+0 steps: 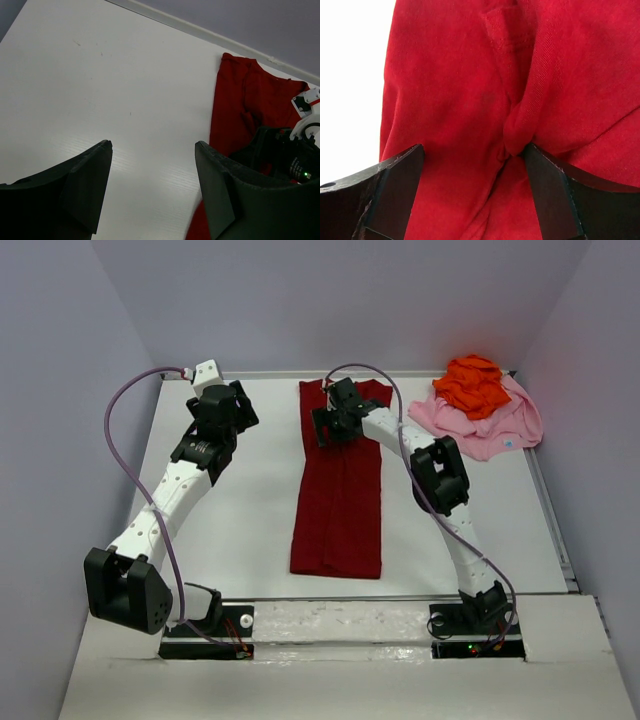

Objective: Fold and stack the t-shirts
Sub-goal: Rotate the rectangle-folded T-shirt at the center of the board.

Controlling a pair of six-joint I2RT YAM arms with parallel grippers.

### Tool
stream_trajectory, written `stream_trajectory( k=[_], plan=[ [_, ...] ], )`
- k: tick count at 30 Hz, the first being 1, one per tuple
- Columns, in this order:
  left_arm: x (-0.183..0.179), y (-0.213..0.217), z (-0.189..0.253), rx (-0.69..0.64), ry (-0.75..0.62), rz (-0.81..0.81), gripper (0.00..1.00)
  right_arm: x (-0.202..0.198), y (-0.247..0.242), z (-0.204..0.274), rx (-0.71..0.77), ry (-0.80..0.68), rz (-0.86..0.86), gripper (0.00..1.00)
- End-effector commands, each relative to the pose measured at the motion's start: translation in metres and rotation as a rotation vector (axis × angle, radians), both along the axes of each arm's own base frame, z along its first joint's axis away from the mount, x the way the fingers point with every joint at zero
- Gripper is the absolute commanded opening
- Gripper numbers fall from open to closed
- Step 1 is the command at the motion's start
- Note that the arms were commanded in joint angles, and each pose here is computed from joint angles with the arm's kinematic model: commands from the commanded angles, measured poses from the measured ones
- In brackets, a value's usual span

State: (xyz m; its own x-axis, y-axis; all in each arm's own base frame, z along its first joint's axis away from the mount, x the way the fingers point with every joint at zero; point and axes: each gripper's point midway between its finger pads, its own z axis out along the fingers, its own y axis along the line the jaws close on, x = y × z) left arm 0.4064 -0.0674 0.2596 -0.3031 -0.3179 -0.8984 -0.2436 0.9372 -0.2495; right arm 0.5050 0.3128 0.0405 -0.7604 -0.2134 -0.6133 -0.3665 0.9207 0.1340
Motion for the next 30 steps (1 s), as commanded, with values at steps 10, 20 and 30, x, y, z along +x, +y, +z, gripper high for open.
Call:
stream_trajectory(
  k=[10, 20, 30],
  plan=[
    [0.006, 0.000, 0.018, -0.024, -0.050, 0.006, 0.77, 0.072, -0.022, -0.025, -0.140, -0.139, -0.064, 0.89],
    [0.009, -0.004, 0.010, -0.032, -0.033, -0.007, 0.77, 0.072, -0.016, 0.096, -0.019, -0.292, -0.017, 0.89],
    [0.004, -0.023, 0.000, -0.080, -0.015, -0.070, 0.77, -0.027, -0.041, 0.255, 0.170, -0.400, -0.073, 0.85]
  ],
)
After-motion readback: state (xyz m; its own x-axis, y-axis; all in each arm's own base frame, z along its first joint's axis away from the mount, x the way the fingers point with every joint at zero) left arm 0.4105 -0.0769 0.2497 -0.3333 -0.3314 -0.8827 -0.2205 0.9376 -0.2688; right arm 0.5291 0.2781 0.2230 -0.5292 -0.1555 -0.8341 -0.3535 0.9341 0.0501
